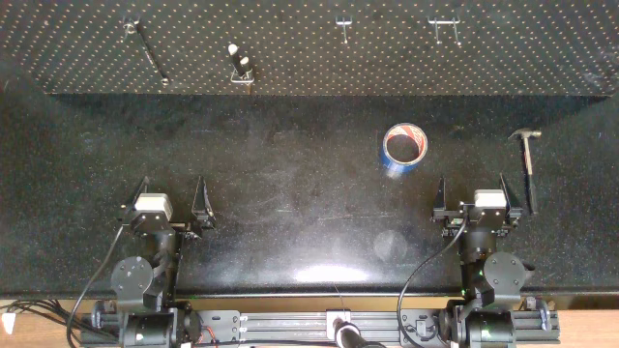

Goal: Place Tools Onto Pegboard

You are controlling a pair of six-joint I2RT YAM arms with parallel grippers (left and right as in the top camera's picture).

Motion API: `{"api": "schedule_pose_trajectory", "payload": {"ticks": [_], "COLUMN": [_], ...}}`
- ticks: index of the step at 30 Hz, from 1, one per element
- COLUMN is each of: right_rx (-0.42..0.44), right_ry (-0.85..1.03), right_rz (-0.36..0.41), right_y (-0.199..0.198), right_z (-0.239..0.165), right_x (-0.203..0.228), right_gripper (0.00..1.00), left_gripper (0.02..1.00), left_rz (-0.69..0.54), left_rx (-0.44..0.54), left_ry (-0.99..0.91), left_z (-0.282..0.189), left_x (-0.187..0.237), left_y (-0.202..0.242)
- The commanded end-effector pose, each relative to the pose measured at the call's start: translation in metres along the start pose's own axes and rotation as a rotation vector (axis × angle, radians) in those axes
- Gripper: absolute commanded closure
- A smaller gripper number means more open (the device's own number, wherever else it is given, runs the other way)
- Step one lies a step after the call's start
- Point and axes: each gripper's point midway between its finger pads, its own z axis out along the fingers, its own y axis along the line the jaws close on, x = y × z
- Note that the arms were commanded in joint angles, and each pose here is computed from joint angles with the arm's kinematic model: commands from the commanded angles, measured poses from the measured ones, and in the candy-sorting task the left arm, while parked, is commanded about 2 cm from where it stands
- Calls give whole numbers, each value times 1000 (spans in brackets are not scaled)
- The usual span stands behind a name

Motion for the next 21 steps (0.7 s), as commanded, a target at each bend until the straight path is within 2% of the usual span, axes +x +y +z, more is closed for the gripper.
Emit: {"api": "schedule_pose_trajectory", "payload": {"ticks": [1, 5, 7, 9, 10, 12, 15, 19, 20, 21], "right_rx": [7, 1, -66, -190, -226, -290, -491, -575, -590, -595], "right_ry": [1, -4, -10, 202, 284, 384, 565, 865, 892, 929], "right_rz": [-10, 0, 124, 347, 397, 417, 444, 423, 400, 347], "right_y": [-1, -1, 7, 26, 33, 42, 84, 119, 123, 128], "right_z": [0, -1, -7, -21, -24, -17, -7, -5, -1, 10], "right_x": [1, -1, -23, -31, -34, -46, -41, -21, -21, -19], "right_gripper": [25, 25, 25, 25, 25, 25, 25, 25, 25, 27], "left_gripper": [25, 25, 20, 25, 25, 27, 25, 25, 25, 25], "left_rz": [10, 10, 10, 10, 10, 10, 10, 10, 10, 10], "left_rx": [14, 14, 14, 14, 14, 14, 14, 14, 14, 14], "left_ry": [-8, -8, -8, -8, -8, -8, -8, -8, -8, -8], "left_z": [-1, -1, -1, -1, -1, -1, -1, -1, -1, -1], "left_x": [-1, -1, -1, -1, -1, -1, -1, -1, -1, -1], "left_y": [-2, -2, -2, -2, -2, -2, -2, -2, -2, -2]}}
